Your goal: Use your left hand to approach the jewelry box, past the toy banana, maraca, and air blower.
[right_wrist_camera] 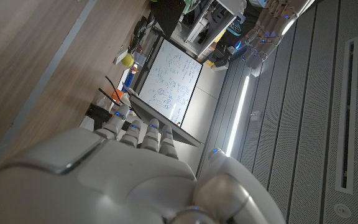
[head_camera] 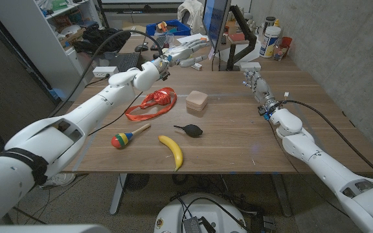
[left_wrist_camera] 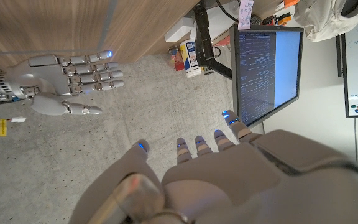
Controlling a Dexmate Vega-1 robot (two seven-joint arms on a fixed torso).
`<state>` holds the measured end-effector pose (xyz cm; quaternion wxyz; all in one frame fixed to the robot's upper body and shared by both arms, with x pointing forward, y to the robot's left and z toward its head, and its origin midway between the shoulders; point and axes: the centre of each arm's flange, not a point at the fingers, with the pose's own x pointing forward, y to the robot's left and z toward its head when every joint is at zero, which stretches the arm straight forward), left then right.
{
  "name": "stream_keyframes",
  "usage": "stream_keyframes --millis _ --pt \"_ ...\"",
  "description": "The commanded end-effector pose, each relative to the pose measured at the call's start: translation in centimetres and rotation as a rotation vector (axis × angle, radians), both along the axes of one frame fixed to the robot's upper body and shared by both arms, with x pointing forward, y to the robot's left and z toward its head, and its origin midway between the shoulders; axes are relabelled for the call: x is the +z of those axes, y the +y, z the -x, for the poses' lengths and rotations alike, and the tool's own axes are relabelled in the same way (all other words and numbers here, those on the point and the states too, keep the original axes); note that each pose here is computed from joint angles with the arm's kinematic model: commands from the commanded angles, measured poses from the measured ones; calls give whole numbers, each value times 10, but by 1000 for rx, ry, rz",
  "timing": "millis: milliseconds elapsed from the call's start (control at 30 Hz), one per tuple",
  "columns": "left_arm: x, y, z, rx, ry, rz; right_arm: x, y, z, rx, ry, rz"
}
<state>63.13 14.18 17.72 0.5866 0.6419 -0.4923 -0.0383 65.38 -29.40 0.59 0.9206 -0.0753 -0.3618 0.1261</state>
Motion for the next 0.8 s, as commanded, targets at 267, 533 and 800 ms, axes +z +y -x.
stream_keyframes --millis 267,533,800 --pt "-10 -4 -7 58 31 -73 -2 0 -1 1 3 4" --pt "-14 -5 -10 78 47 -99 -2 -1 0 1 4 4" --pt "-16 -8 -11 92 58 -126 -3 -1 -1 2 7 4"
